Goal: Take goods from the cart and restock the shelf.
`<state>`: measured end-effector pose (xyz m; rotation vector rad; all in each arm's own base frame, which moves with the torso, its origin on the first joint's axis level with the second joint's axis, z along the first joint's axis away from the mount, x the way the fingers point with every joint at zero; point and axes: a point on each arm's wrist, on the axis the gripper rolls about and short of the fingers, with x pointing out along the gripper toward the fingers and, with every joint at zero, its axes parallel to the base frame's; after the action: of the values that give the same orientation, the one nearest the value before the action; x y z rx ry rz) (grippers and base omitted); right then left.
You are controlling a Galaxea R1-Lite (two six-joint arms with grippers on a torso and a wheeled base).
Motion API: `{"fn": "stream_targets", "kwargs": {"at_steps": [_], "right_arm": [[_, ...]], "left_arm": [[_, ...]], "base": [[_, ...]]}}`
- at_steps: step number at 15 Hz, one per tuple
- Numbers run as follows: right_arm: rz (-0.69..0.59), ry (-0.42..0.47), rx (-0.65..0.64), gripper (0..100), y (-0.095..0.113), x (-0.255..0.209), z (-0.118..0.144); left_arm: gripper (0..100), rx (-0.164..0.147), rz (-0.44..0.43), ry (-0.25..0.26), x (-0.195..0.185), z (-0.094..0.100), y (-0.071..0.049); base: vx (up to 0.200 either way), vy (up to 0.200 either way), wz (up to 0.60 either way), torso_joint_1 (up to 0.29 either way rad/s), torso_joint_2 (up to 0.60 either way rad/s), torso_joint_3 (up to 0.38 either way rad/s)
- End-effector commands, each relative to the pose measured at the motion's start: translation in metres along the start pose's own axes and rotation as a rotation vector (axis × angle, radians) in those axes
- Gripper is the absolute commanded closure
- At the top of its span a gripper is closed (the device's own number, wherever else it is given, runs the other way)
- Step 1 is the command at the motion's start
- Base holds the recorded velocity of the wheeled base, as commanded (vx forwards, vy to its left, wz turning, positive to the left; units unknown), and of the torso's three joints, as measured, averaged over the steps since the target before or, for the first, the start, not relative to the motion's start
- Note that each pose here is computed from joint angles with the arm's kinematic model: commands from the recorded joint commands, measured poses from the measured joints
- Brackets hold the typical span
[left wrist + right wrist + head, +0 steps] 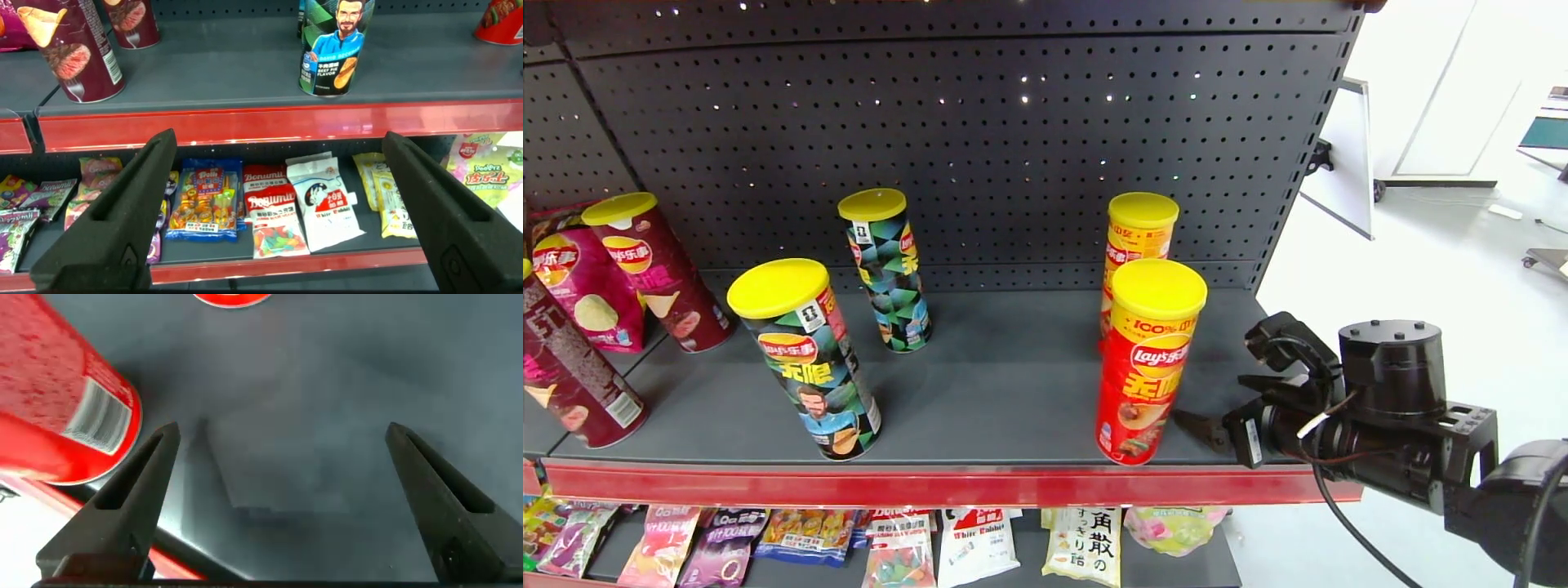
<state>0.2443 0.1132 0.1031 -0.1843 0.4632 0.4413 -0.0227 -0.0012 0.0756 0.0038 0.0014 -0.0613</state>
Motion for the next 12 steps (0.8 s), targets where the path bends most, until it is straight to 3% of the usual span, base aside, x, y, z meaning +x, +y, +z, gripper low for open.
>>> {"fn": "stream_targets", "kwargs": {"at_steps": [1, 12], "right_arm": [[0.001, 0.010, -0.001, 0, 0.0001, 0.0030, -0.0018], [0.035, 0.018, -0.016, 0, 0.0099, 0.0056, -0.0028]], "left_arm": [[0, 0.001, 0.000, 0.000, 0.0000, -0.0001, 0.0000], [0, 0.001, 0.000, 0.000, 0.0000, -0.0001, 0.0000]], "base": [[0.000, 0.000, 0.00, 0.000, 0.00, 0.000], [0.000, 0.000, 0.00, 0.000, 0.00, 0.000]]}}
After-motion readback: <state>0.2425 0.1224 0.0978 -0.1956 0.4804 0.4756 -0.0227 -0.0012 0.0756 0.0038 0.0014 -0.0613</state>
